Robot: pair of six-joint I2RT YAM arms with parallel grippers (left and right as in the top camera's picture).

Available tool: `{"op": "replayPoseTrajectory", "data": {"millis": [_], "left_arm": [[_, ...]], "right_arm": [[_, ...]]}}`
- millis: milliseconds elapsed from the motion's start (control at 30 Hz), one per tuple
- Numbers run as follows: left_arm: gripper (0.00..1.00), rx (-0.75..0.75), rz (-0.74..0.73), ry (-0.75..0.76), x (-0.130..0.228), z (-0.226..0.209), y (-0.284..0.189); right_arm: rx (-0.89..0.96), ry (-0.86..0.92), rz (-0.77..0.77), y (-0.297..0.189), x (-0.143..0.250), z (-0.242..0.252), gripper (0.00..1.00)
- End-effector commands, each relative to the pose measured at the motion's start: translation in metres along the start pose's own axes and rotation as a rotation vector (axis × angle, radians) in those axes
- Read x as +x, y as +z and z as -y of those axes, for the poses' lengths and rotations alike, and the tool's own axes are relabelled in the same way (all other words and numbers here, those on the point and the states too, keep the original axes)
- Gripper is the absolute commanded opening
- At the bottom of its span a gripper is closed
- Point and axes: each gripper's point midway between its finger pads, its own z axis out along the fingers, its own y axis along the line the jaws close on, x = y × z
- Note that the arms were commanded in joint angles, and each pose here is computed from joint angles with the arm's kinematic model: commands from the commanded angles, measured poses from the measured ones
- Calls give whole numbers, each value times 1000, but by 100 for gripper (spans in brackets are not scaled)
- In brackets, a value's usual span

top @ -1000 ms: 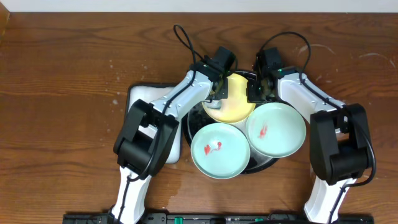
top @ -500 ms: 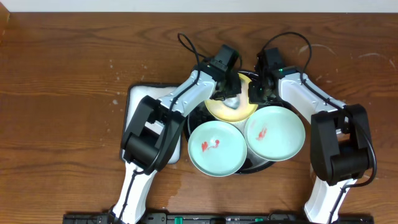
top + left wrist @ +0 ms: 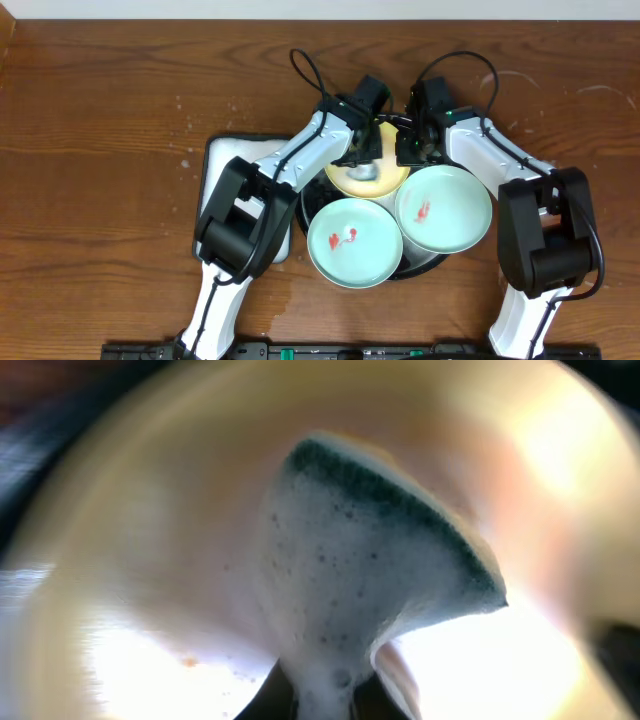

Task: Clean dirty plates on tray and stack at the side
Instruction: 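Scrub the yellow plate with the sponge while right gripper holds it, then return the sponge to the soapy tray with the left gripper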

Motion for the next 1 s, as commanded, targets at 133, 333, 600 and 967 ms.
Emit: {"op": "replayPoseTrajectory", "data": {"millis": [133,333,600,967], "left_arm": [[8,-521,98,22,-22,-127,13],[7,-504,147,14,-39,-116,-20],[7,-275,167,-23,-38,-80,-99],[8,-349,46,-49,-1,-151,-184]], "right_arm": [[59,-14,-28,2,8,13,1],[61,-13,-36,2,10,14,1],[63,-11,-41,2,11,15,1],[54,-32,-7,0,2,13,1]]}}
